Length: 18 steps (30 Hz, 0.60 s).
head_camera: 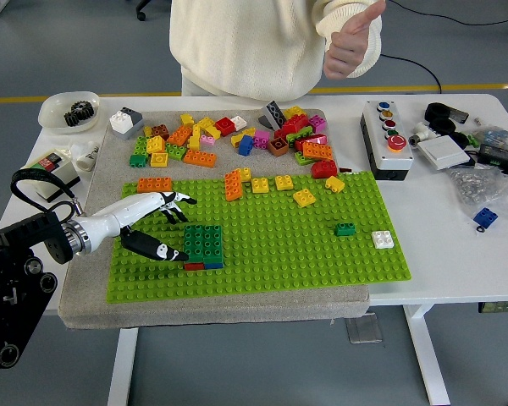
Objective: Pick up the brick,pile it on top of brick,press brick,pick up the brick,pile it on top of brick,press brick
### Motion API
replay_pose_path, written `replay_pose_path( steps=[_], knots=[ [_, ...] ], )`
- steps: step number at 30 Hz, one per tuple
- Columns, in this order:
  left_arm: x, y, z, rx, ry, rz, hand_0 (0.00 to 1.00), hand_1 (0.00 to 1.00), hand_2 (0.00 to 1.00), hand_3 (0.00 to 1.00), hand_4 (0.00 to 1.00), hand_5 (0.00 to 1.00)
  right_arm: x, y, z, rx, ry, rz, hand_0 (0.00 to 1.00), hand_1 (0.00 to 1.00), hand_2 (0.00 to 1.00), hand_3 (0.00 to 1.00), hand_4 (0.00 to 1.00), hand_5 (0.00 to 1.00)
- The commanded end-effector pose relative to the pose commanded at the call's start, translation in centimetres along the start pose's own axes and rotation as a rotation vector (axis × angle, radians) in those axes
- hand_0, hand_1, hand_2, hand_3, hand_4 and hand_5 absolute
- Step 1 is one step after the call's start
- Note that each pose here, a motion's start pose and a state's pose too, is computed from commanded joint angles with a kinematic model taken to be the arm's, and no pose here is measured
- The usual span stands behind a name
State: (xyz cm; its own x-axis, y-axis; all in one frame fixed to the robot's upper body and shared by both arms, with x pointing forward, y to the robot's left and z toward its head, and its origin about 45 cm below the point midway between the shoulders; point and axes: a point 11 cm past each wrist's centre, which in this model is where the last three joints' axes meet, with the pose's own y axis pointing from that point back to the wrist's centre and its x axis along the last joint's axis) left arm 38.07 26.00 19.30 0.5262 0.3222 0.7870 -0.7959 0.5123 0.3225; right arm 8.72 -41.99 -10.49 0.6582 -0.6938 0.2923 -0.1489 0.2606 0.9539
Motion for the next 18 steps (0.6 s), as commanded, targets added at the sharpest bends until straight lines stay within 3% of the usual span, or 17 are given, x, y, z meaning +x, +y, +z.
replay_pose_path(
  steps=[8,9,14,15,18],
  knots=[
    [1.6,0.4,-0.1,0.000,0.018,0.048,0.848,0.647,0.718,0.894,0.998,0.382,-0.1,0.0,0.0,-0.001,0.002,-0.001,0.745,0.646,0.720,0.672,0.891,0.424],
    [2.1,0.5,-0.2,-0.001,0.028,0.066,0.851,0.652,0.719,0.869,0.998,0.547,-0.1,0.0,0.0,-0.001,0.001,-0.001,0.745,0.646,0.720,0.672,0.891,0.425],
    [3.6,1.1,-0.1,-0.019,0.064,0.144,0.851,0.652,0.719,0.869,0.998,0.547,-0.1,0.0,0.1,-0.003,0.001,-0.001,0.745,0.646,0.720,0.672,0.891,0.425],
    [3.8,1.3,0.0,-0.025,0.071,0.156,0.923,0.707,0.738,0.692,0.998,0.717,-0.1,0.0,0.1,-0.003,0.001,-0.001,0.745,0.647,0.720,0.672,0.891,0.425],
    [4.1,1.7,0.1,-0.035,0.075,0.173,0.923,0.707,0.738,0.692,0.998,0.717,0.0,0.0,0.2,-0.005,0.001,0.000,0.745,0.647,0.720,0.672,0.891,0.425]
  ],
)
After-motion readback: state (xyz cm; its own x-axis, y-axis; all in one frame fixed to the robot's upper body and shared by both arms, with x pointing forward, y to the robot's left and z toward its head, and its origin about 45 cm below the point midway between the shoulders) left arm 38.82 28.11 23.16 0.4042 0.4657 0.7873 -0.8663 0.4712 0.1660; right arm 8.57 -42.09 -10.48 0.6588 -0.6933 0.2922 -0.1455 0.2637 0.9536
